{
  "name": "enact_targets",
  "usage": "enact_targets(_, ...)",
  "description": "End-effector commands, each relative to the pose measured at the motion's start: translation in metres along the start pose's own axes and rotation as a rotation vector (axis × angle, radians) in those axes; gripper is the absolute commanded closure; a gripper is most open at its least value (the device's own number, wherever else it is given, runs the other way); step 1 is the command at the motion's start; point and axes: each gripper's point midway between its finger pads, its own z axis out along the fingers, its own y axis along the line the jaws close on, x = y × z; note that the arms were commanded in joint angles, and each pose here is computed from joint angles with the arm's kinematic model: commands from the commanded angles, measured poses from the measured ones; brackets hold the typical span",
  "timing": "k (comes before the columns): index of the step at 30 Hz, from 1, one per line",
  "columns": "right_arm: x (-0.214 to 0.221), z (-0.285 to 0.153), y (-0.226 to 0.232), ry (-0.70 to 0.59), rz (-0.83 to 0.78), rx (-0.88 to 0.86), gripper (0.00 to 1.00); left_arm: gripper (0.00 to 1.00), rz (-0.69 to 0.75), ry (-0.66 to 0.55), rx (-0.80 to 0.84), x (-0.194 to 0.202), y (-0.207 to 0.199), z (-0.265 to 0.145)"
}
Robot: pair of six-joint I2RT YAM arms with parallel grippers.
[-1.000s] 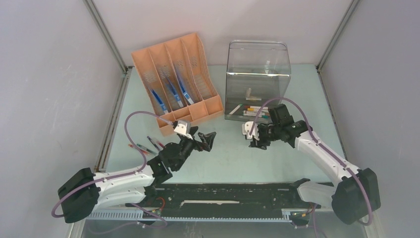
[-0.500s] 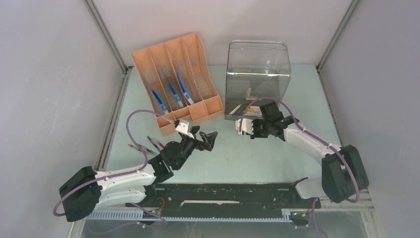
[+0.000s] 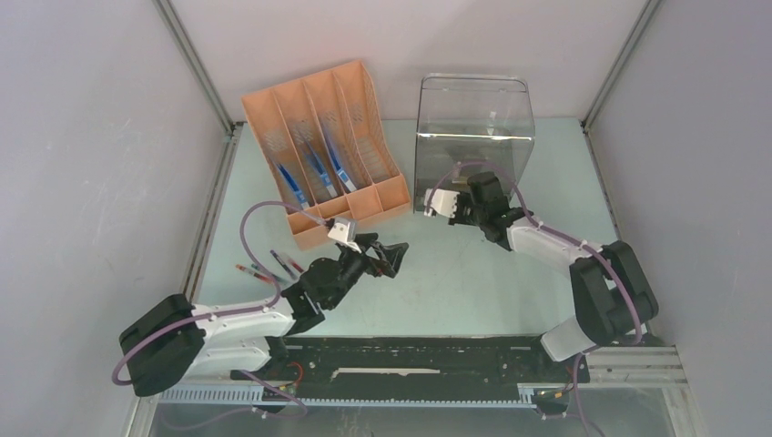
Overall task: Organize the desk
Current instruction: Close the drawer in the storage box.
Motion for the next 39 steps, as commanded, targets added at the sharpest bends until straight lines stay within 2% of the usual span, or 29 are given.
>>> enact_targets(1,-0.018,0.002,-0.053,-0.011,0.043,0.194,0.96,0.0,-0.1,-0.048,0.086,-0.016,-0.024,0.01)
enact_targets(7,-0.018,0.005,-0.067,-0.002,0.085,0.269,0.85,0.0,-0.139,-0.02,0.117,-0.007,-0.033,0.018)
enact_targets(16,-0.032,-0.01,-0.043,-0.08,0.157,0.14,0.88,0.0,-0.211,0.011,0.131,0.004,-0.04,0.028)
enact_targets(23,-0.051,-0.055,-0.027,-0.149,0.21,0.053,0.93,0.0,-0.304,0.031,0.127,0.014,-0.042,0.044)
enact_targets(30,-0.069,-0.119,-0.033,-0.289,0.478,0.069,0.91,0.0,-0.354,0.035,0.124,0.025,-0.043,0.06)
enact_targets(33,-0.075,-0.141,-0.022,-0.334,0.567,-0.019,0.91,0.0,-0.386,0.035,0.138,0.03,-0.048,0.07)
enact_targets(36,-0.082,-0.159,-0.011,-0.406,0.598,-0.106,0.89,0.0,-0.428,0.02,0.134,0.036,-0.048,0.082)
enact_targets(39,-0.082,-0.171,-0.001,-0.428,0.559,-0.15,0.85,0.0,-0.46,0.014,0.116,0.048,-0.045,0.096)
